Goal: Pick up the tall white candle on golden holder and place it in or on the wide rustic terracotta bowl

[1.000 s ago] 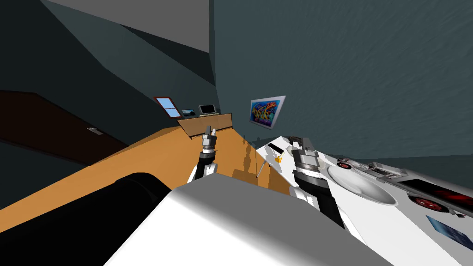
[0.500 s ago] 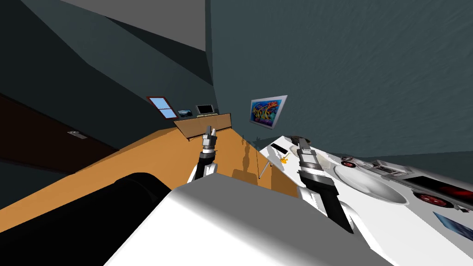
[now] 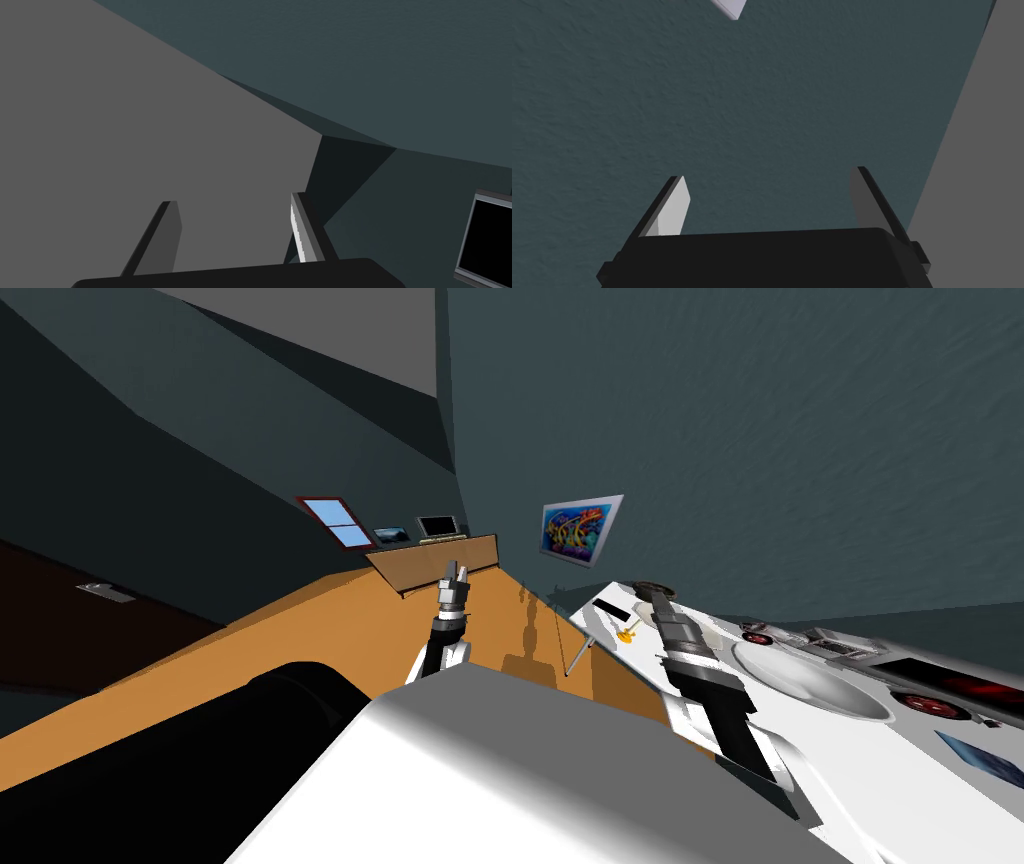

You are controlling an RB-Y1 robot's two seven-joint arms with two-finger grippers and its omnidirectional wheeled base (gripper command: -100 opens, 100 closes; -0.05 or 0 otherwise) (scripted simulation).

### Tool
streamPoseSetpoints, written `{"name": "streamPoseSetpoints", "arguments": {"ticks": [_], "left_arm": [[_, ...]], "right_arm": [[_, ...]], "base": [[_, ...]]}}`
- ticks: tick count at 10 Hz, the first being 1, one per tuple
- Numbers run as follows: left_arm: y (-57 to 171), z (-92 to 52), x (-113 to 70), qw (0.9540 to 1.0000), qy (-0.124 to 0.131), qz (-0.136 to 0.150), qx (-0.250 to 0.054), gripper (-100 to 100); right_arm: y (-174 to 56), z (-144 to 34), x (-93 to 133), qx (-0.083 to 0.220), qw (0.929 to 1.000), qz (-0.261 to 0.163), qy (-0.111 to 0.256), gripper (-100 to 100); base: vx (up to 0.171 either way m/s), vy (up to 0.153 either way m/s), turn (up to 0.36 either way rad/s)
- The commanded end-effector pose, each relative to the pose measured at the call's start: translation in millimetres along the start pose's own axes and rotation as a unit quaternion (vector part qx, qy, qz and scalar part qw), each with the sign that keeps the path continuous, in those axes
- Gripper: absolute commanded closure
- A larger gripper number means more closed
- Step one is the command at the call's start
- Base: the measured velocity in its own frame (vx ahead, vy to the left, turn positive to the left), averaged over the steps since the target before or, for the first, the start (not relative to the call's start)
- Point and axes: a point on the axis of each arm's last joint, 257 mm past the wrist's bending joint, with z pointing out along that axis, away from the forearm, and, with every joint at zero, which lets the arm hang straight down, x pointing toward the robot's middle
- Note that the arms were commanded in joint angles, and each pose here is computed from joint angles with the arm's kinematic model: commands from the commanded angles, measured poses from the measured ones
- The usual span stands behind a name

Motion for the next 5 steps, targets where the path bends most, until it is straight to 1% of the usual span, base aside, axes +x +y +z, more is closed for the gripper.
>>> {"name": "streamPoseSetpoints", "arguments": {"ticks": [1,3,5], "left_arm": [[0,0.0,0.0,1.0,0.0,0.0,0.0,0],[0,0.0,0.0,1.0,0.0,0.0,0.0,0],[0,0.0,0.0,1.0,0.0,0.0,0.0,0]], "right_arm": [[-22,-0.4,-3,0.024,0.9984,-0.051,0.003,-100],[-50,-1.4,-7,0.052,0.9929,-0.107,0.008,-100],[-78,-4.3,-10,0.08,0.9842,-0.158,0.016,-100]], "base": [[0.041,0.165,-0.122],[0.059,0.137,-0.137],[0.097,0.148,-0.148]]}}
